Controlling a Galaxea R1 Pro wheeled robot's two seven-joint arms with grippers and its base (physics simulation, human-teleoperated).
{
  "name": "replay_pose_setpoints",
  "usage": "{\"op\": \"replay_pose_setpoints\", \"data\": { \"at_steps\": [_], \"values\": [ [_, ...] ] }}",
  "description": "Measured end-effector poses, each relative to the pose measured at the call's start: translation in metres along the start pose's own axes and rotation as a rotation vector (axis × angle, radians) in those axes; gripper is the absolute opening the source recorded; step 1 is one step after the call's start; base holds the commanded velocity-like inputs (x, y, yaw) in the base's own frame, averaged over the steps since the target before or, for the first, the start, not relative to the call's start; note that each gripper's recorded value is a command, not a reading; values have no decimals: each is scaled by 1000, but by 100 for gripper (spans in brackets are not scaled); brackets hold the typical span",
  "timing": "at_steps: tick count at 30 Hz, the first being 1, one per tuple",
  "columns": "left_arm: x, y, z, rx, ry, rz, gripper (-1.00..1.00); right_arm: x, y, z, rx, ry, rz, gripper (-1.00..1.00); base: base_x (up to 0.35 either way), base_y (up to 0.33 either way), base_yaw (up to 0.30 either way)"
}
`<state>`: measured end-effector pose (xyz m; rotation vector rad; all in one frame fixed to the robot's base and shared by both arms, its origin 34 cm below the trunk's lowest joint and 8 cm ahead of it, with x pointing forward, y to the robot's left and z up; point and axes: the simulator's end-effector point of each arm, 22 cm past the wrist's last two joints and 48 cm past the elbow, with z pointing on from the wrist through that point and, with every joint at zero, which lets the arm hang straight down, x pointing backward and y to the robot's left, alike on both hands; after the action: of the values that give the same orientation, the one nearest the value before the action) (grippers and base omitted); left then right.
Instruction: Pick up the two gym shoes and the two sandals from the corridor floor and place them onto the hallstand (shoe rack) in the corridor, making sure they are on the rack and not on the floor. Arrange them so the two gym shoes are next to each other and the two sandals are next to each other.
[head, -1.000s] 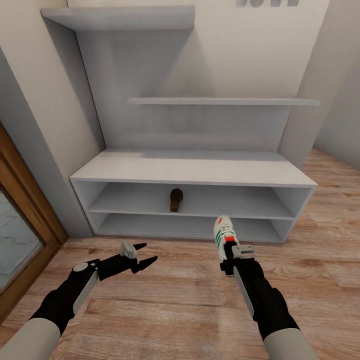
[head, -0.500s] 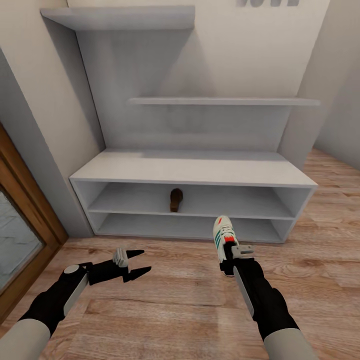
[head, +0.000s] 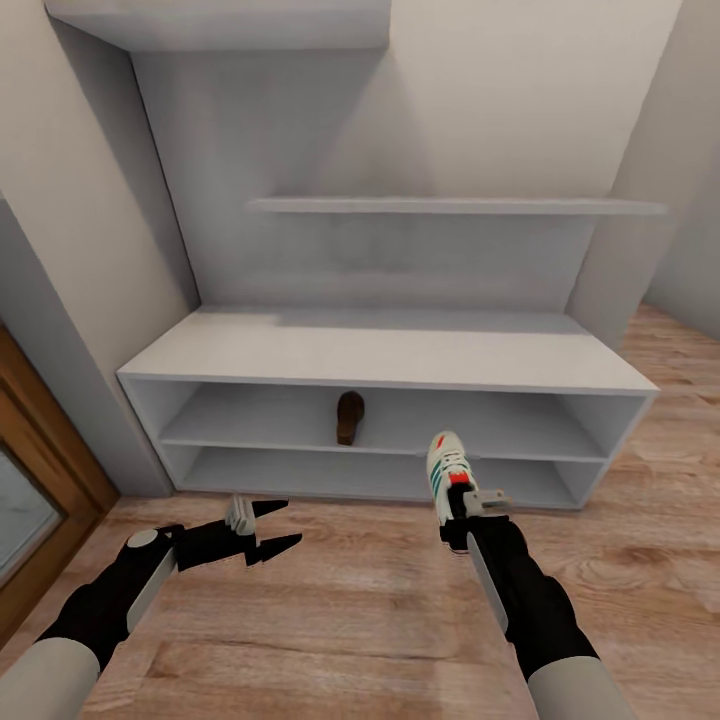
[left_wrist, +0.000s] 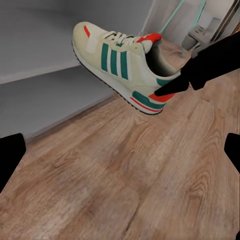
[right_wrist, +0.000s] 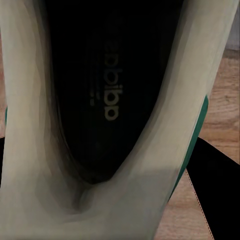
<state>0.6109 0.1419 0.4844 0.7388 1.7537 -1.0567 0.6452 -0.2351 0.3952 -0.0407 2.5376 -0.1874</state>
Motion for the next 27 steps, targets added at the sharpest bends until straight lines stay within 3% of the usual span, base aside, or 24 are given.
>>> {"op": "replay_pose_setpoints", "data": {
  "at_steps": [15, 27],
  "values": [
    [0, 0, 0, 0, 0, 0, 100, 0, 1, 0, -1, 0, -1, -100, 303, 158, 0],
    [0, 0, 0, 1, 1, 1, 100, 0, 1, 0, -2, 1, 0, -100, 336, 20, 0]
  ]
}}
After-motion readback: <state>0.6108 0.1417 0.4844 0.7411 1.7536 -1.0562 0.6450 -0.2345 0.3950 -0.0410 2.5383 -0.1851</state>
